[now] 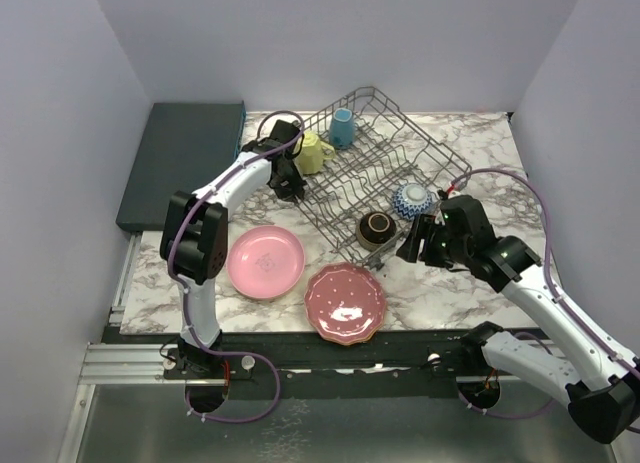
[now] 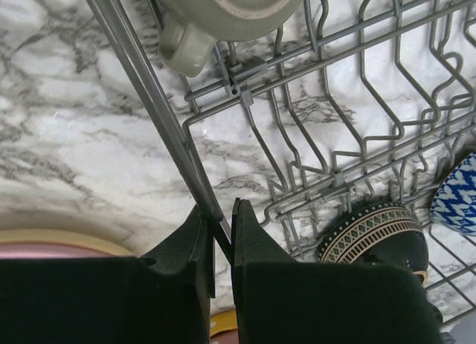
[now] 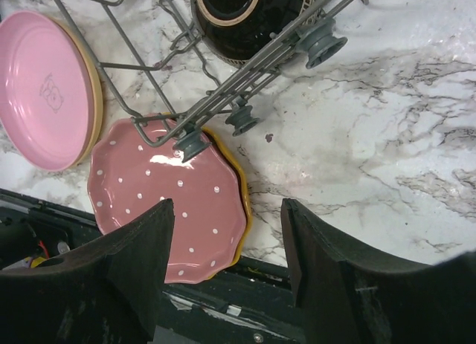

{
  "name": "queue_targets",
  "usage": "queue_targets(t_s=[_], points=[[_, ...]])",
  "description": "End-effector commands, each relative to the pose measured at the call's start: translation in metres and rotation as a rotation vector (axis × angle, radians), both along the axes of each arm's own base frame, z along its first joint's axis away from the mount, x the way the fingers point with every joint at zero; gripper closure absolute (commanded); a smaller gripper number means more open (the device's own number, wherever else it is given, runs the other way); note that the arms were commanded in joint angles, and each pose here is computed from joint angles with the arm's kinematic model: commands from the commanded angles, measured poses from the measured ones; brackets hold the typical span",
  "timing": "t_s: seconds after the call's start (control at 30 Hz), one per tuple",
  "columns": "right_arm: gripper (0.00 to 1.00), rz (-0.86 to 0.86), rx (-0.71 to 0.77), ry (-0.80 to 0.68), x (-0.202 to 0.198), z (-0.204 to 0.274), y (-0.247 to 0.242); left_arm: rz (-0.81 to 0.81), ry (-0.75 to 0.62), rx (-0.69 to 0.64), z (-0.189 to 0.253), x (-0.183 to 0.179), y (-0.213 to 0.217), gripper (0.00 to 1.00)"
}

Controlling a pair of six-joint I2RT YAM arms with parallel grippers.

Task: Load the mixed dishes into the dish rack
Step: Move the dish rack to the center of the board.

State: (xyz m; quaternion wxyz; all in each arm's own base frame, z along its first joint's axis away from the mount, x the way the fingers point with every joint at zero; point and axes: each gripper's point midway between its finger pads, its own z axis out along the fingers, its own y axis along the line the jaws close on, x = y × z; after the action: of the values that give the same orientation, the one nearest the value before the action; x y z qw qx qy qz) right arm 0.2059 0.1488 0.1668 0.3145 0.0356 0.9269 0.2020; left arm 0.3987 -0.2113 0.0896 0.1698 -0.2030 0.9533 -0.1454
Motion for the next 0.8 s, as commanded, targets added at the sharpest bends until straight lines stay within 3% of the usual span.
queue_targets(t_s=[0.0, 0.37, 0.77], points=[[0.36, 0.008, 0.02, 0.059, -0.015, -0.008, 0.002, -0.385, -0.126, 0.018, -0.009, 0.004, -0.052, 1.0], [0.36, -0.014, 0.033, 0.071, -0.02, -0.007, -0.001, -0.371, -0.184, 0.084, -0.003, 0.056, -0.055, 1.0], [0.36, -0.02, 0.051, 0.077, -0.024, -0.006, -0.001, -0.251, -0.21, 0.056, 0.009, 0.111, -0.02, 1.0]])
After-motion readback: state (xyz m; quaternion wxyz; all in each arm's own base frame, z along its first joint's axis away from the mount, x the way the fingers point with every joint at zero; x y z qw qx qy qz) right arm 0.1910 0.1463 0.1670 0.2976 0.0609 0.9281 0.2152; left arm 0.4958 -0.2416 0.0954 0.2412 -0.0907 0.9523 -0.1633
